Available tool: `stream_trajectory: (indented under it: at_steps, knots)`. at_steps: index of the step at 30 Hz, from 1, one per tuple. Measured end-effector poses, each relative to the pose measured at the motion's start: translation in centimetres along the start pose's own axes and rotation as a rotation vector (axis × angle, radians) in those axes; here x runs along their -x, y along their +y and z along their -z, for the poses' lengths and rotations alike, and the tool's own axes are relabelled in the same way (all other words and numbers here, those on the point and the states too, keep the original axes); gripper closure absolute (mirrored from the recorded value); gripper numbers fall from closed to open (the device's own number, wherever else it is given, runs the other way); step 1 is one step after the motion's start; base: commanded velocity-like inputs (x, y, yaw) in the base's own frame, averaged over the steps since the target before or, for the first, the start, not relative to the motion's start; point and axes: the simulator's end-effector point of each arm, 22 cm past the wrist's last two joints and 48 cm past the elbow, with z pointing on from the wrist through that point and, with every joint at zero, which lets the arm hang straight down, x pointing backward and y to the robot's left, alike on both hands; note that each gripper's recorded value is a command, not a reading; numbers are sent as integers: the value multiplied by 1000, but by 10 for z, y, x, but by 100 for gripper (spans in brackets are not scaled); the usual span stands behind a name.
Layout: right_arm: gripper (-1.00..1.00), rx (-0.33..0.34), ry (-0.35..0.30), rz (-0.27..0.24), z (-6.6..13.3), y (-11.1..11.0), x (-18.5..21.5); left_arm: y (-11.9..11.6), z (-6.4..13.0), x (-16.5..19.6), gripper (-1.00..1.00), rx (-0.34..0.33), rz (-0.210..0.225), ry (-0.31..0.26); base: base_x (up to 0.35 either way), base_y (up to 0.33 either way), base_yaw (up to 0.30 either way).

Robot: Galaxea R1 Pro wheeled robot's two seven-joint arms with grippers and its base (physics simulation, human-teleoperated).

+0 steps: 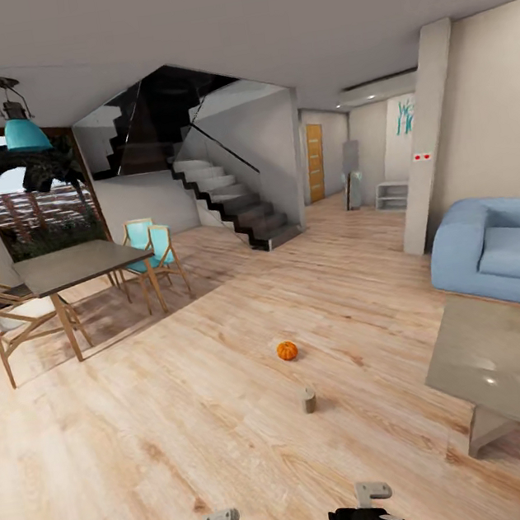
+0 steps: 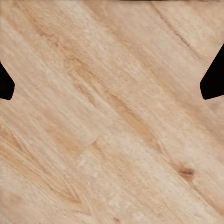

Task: Place each of the two pumpkins and all three candles from the living room inside a cabinet in the living room (use any cabinet), then make sure every cabinet is closed, and position the cauldron so it is next to a table in the living room.

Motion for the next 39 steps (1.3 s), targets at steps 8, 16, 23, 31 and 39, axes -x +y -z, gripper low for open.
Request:
stream_trajectory:
  at_steps: [8,16,23,31,39]
  knots:
    - [-100,1,2,0,0,1,-1,0,0,-3,-100,0,0,3,0,0,290]
    - [-100,1,2,0,0,1,-1,0,0,-4,-100,0,0,5,0,0,291]
    - [-100,2,2,0,0,1,-1,0,0,-5,-100,0,0,5,0,0,290]
    - [-100,2,2,1,0,2,-1,0,0,-5,-100,0,-1,5,0,0,291]
    - [-100,2,2,2,0,2,-1,0,0,-5,-100,0,-1,5,0,0,291]
